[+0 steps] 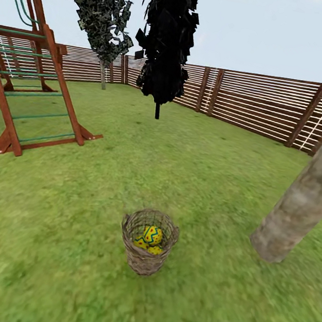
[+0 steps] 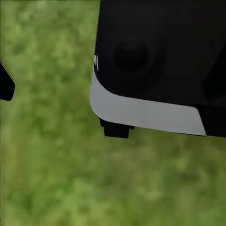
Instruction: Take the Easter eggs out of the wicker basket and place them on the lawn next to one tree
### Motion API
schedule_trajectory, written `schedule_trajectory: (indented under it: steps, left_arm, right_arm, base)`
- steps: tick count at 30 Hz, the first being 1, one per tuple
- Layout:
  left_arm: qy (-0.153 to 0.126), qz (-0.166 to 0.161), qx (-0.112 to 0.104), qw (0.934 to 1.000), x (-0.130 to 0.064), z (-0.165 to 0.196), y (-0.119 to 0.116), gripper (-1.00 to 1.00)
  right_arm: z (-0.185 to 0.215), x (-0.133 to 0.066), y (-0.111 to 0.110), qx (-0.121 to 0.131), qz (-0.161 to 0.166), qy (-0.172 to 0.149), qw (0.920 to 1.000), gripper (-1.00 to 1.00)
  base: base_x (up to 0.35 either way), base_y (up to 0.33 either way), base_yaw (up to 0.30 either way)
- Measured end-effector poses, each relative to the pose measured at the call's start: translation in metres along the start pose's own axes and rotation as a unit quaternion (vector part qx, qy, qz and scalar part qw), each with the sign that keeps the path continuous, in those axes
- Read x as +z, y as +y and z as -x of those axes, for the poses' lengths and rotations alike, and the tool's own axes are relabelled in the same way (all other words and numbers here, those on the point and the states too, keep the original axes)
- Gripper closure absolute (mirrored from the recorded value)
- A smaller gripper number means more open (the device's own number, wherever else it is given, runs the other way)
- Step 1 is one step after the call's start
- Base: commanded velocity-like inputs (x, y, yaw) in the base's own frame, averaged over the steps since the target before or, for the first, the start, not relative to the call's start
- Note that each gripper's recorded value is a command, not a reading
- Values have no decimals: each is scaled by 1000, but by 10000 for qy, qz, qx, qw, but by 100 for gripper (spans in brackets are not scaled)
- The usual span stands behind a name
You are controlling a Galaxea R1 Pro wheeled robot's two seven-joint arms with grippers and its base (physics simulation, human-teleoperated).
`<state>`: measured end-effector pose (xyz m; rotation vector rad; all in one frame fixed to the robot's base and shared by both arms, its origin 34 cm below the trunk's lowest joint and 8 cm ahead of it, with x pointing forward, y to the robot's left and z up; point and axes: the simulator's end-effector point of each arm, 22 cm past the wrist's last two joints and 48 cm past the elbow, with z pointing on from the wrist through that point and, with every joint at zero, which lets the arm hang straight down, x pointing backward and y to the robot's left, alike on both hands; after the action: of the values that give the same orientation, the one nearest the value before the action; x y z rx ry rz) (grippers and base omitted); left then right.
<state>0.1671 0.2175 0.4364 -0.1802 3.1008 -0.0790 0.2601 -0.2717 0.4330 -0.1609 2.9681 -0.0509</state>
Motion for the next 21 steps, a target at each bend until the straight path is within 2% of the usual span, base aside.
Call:
schedule_trajectory:
  steps: [17,21]
  left_arm:
    - [2,0,1,10000,0,0,0,-100]
    - [0,0,2,10000,0,0,0,-100]
  right_arm:
    - [1,0,6,30,35,-12,10000,-100]
    - [1,0,5,21,37,-23,10000,-100]
  base:
    - [336,72,-1]
    - [336,71,-195]
